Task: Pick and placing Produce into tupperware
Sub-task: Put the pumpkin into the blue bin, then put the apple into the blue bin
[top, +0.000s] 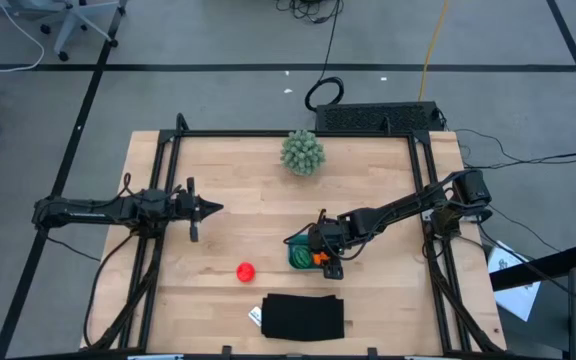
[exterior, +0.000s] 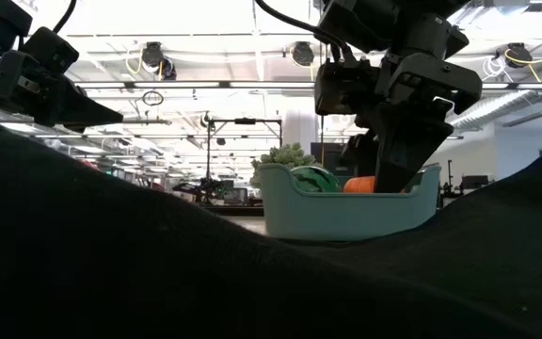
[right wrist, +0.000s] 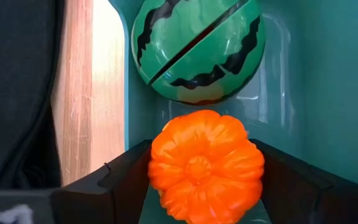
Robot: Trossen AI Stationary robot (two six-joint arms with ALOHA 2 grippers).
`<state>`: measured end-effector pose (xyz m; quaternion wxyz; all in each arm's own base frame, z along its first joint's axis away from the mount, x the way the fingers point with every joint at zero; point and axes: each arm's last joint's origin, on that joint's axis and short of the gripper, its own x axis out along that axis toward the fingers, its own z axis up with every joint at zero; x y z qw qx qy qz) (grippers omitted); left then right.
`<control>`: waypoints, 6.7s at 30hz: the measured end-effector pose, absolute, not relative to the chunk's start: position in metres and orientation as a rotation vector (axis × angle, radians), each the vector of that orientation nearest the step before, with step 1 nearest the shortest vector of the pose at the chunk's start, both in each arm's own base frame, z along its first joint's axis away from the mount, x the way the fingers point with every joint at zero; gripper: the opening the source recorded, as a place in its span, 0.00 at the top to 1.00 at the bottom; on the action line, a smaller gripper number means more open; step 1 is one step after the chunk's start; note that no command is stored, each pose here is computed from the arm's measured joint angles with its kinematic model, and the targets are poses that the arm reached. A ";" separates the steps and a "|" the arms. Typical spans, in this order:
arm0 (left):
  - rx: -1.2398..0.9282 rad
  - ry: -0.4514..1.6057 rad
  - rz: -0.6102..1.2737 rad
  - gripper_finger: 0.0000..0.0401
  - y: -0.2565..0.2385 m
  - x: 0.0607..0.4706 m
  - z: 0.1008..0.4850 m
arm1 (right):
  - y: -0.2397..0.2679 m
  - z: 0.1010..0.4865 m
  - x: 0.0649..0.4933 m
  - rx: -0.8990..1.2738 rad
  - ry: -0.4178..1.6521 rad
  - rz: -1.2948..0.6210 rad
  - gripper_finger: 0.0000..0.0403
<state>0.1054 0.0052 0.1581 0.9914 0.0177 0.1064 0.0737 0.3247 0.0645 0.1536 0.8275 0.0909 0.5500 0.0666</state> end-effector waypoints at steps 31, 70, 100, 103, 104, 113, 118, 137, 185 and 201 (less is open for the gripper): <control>0.038 0.214 0.148 0.99 0.005 0.105 0.158 | 0.059 0.193 0.316 0.213 1.115 0.085 0.32; 0.041 0.213 0.149 0.99 0.005 0.105 0.158 | 0.002 0.319 0.291 0.065 0.851 -0.059 1.00; 0.045 0.214 0.164 0.99 0.006 0.105 0.158 | -0.014 0.320 0.140 0.108 0.292 -0.198 1.00; 0.047 0.213 0.165 0.99 0.006 0.105 0.158 | -0.013 0.304 0.130 0.118 0.236 -0.197 1.00; 0.047 0.213 0.165 0.99 0.006 0.105 0.158 | -0.013 0.300 0.126 0.124 0.225 -0.197 1.00; 0.048 0.214 0.165 0.99 0.006 0.105 0.158 | -0.012 0.272 0.108 0.143 0.097 -0.192 1.00; 0.048 0.214 0.166 0.99 0.006 0.105 0.158 | -0.012 0.249 0.108 0.137 0.059 -0.186 1.00; 0.048 0.214 0.167 0.99 0.006 0.105 0.158 | -0.009 0.219 0.101 0.092 -0.056 -0.126 1.00; 0.015 0.195 0.149 0.99 0.005 0.106 0.159 | -0.009 0.182 0.102 0.083 -0.132 -0.119 1.00; -0.035 -0.010 -0.005 0.99 -0.004 0.116 0.184 | -0.009 0.182 0.102 0.083 -0.132 -0.119 1.00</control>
